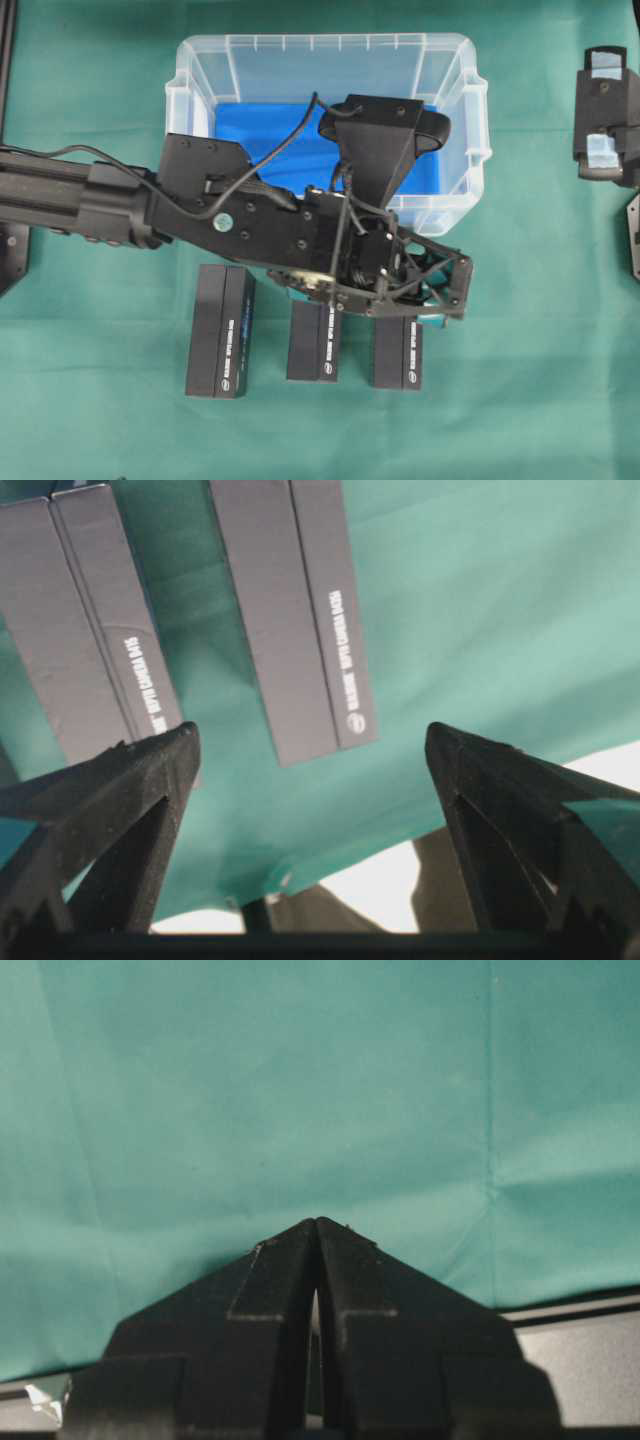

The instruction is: Take the box out of the case with the left arm.

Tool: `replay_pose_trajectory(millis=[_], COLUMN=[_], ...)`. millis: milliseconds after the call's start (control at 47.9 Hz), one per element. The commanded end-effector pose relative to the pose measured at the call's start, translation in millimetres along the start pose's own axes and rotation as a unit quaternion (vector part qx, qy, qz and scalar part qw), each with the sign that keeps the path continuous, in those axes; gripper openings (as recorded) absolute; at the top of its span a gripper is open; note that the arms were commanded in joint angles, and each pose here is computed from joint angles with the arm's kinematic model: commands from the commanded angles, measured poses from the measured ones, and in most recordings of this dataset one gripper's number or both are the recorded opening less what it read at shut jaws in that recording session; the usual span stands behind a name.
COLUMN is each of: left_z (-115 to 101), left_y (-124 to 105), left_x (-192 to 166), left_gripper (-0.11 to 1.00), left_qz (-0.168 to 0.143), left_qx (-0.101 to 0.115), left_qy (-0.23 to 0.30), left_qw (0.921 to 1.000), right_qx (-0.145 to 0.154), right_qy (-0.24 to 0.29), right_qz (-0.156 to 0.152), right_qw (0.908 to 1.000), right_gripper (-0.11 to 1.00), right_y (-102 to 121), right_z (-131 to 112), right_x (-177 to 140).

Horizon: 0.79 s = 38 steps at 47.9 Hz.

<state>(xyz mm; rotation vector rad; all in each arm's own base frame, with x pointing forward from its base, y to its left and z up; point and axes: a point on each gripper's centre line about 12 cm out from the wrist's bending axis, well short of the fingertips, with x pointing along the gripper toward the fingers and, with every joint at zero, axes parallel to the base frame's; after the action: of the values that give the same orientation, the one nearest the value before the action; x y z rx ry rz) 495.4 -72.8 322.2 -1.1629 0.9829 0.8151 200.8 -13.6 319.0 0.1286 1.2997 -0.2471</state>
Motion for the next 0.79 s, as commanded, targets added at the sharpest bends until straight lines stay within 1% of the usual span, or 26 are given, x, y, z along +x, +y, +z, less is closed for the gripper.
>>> replay_pose_trajectory(millis=[0, 84, 251, 313, 460, 585, 606, 773], left_z=[1, -2, -12, -17, -27, -36, -38, -45], left_y=[4, 15, 48, 63, 103, 137, 146, 187], left_x=[-39, -51, -68, -74, -91, -99, -100, -105], left_gripper=[0.93, 0.93, 0.93, 0.93, 0.93, 0.92, 0.92, 0.92], left_qz=[-0.031, -0.023, -0.005, 0.002, 0.008, 0.015, 0.018, 0.015], left_qx=[0.009, 0.022, 0.034, 0.039, 0.043, 0.047, 0.048, 0.047], left_qy=[-0.002, -0.001, 0.005, 0.008, 0.013, 0.018, 0.019, 0.024], left_qw=[0.9995, 0.9995, 0.9994, 0.9992, 0.999, 0.9986, 0.9985, 0.9985], right_qx=[0.001, 0.001, 0.001, 0.001, 0.001, 0.001, 0.001, 0.001], right_qy=[-0.008, -0.008, -0.008, -0.008, -0.008, -0.005, -0.004, 0.004], right_qz=[0.001, 0.001, 0.001, 0.001, 0.001, 0.001, 0.0, -0.003], right_qw=[1.0, 1.0, 1.0, 1.0, 1.0, 1.0, 1.0, 1.0], right_gripper=[0.02, 0.02, 0.02, 0.02, 0.02, 0.02, 0.02, 0.02], right_y=[0, 0, 0, 0, -1, 0, 0, -1], right_z=[1, 1, 0, 0, 0, 0, -1, -3], right_x=[-4, -4, -4, -4, -4, -4, -3, -3])
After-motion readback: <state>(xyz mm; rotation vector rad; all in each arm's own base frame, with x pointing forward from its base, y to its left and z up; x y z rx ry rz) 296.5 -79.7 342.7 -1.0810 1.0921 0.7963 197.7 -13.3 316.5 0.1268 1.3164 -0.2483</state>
